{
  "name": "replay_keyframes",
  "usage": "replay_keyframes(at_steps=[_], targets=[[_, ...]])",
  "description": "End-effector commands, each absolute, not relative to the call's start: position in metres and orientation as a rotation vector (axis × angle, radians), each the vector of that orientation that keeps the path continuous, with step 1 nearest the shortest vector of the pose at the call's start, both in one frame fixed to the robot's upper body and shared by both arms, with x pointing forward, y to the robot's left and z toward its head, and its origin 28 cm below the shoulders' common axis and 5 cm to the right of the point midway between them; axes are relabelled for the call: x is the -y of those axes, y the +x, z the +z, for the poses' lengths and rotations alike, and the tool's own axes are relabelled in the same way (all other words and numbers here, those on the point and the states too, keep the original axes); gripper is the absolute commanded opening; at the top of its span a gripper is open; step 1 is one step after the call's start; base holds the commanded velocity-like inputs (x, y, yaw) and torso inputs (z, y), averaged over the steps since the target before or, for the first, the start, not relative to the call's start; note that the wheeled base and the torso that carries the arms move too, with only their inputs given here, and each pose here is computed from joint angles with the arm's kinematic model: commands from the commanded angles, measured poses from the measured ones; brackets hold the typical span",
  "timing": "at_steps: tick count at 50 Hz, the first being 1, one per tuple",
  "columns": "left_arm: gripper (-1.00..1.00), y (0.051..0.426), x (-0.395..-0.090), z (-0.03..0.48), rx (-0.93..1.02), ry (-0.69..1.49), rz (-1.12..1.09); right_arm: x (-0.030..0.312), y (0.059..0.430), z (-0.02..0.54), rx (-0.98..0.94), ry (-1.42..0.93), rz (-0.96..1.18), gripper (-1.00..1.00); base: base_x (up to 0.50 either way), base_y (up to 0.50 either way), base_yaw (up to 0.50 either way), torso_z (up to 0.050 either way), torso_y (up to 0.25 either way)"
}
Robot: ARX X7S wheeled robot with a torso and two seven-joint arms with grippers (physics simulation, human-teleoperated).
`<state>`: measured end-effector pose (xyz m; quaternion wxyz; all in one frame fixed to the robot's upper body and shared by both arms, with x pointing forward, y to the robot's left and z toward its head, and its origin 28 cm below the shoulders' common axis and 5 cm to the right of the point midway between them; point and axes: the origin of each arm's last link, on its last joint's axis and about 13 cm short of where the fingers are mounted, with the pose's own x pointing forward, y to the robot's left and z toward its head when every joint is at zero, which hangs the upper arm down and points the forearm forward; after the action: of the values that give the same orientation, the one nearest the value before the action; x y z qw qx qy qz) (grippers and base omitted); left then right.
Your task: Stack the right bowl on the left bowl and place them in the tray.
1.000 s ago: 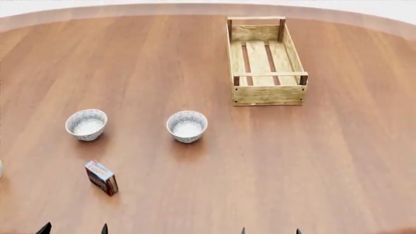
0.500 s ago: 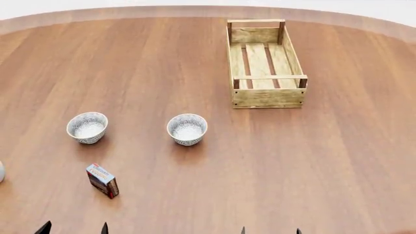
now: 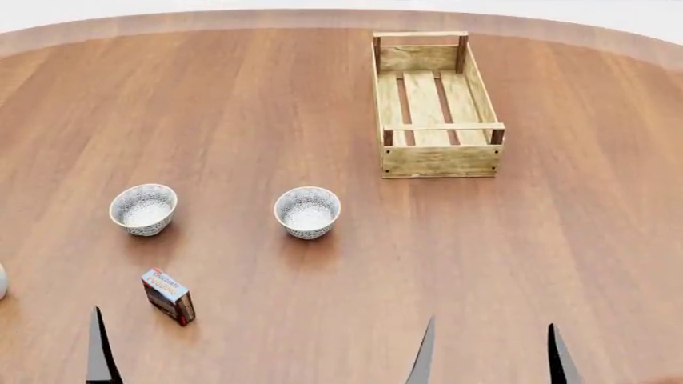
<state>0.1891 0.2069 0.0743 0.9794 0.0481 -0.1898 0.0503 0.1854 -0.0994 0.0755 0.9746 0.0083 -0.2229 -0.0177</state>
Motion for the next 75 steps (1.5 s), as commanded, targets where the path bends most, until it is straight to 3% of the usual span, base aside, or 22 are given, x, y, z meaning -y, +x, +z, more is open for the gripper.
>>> replay_keyframes(at_steps=[1,17,49,60,75], targets=[[1.0,0.1721,-0.2067,0.0992,0.567,0.119,0.125,0.1009,0.1725,0.0938,0.602,-0.01,-0.029,1.0,0.0,0.0,0.0,0.0,0.0],[1.0,0.1672,-0.2056,0.1046,0.614,0.115,0.123,0.1007,0.1691,0.0966,0.637,-0.014,-0.02,1.0,0.0,0.0,0.0,0.0,0.0],[1.0,0.1673,-0.2057,0.1035,0.606,0.112,0.125,0.1005,0.1688,0.0976,0.644,0.023,-0.019,1.0,0.0,-0.5,0.0,0.0,0.0],[1.0,0.1673,-0.2057,0.1032,0.604,0.11,0.123,0.099,0.1698,0.0994,0.619,0.007,-0.027,1.0,0.0,-0.01,0.0,0.0,0.0],[1.0,0.1642,-0.2055,0.1069,0.621,0.11,0.123,0.0973,0.1689,0.1007,0.628,-0.027,-0.011,1.0,0.49,0.0,0.0,0.0,0.0]])
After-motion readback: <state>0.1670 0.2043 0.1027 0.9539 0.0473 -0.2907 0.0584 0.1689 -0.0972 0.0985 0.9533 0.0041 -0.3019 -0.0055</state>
